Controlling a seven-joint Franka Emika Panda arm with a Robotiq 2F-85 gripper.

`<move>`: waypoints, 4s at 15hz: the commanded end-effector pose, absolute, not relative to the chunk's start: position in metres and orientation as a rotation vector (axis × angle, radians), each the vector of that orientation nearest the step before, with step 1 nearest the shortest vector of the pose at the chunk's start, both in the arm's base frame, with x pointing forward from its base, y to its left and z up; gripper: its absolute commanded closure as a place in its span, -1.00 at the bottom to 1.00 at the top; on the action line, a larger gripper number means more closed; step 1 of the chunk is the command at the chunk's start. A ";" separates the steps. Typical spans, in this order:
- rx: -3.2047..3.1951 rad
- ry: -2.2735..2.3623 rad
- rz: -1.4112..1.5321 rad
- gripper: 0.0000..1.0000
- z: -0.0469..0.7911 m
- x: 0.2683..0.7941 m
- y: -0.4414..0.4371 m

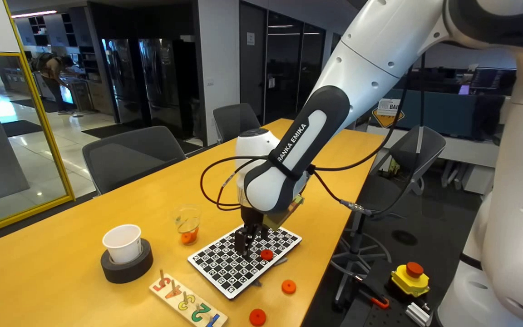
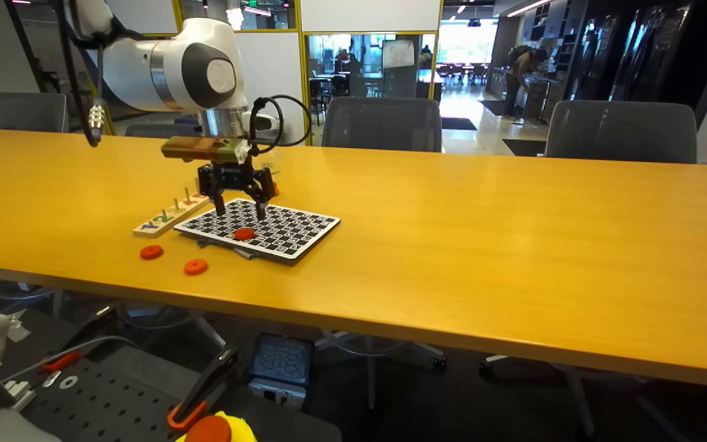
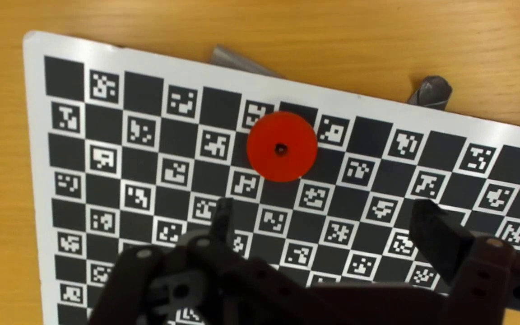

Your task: Pick up all the orange objects from the checkers board and the table, and put them in two cups

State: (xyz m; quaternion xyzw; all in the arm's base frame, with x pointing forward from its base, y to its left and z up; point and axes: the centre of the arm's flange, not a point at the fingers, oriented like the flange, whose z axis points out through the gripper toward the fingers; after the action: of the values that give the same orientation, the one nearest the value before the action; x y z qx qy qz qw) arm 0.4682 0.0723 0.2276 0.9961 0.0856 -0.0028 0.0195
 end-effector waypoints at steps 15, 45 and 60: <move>3.177 -0.028 0.038 -0.48 0.215 0.436 0.040; 2.861 0.822 0.178 0.58 0.341 0.599 0.263; 2.766 1.191 0.230 0.58 0.331 0.693 0.327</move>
State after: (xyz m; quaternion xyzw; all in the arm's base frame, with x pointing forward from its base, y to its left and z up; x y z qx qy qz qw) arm 0.6642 0.3061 0.3247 0.9219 0.3745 0.0771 0.0630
